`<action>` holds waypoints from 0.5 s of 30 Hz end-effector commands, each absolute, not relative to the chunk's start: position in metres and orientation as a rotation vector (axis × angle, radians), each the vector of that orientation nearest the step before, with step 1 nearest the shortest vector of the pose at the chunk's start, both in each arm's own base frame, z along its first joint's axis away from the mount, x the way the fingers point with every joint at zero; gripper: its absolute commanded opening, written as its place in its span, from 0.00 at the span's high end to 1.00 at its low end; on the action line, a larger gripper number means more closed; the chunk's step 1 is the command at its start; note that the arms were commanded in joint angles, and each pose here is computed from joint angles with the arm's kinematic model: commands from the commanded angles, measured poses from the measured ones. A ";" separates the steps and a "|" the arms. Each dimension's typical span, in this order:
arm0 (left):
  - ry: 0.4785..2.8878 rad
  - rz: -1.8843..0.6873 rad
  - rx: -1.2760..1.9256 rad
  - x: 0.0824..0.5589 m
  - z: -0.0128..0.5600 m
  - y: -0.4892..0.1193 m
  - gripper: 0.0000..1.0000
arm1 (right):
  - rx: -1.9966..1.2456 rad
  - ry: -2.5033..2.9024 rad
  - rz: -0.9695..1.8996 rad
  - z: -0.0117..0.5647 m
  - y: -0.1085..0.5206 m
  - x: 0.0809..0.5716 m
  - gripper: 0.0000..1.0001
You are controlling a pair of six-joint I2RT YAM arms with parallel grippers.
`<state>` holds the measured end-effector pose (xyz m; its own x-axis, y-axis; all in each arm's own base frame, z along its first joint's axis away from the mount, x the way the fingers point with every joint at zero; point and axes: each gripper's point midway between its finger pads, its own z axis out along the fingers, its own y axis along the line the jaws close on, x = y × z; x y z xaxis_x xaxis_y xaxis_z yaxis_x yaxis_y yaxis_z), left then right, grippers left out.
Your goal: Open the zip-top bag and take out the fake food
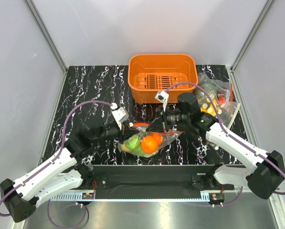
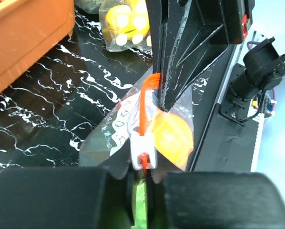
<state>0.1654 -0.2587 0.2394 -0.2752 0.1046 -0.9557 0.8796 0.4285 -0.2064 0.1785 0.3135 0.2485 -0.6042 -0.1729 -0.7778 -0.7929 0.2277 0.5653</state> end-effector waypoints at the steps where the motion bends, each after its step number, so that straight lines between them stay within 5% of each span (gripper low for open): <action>1: 1.562 -1.012 0.895 0.164 0.265 -0.267 0.97 | -0.938 1.831 1.391 0.269 0.310 0.174 0.90; 4: 1.567 -1.032 0.937 0.158 0.264 -0.268 1.00 | -0.964 1.808 1.339 0.277 0.303 0.173 0.62; 7: 1.588 -1.052 0.989 0.152 0.263 -0.270 1.00 | -0.997 1.748 1.313 0.295 0.299 0.168 0.50; 15: 1.606 -1.111 1.092 0.141 0.263 -0.277 1.00 | -1.068 1.647 1.391 0.317 0.310 0.165 0.47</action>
<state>0.1477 -0.2698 0.2333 -0.3000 0.2059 -0.9315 0.9245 0.3037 -0.2306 0.1656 0.3044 0.2986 -0.4472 -0.1585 -0.8803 -0.8925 0.1434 0.4276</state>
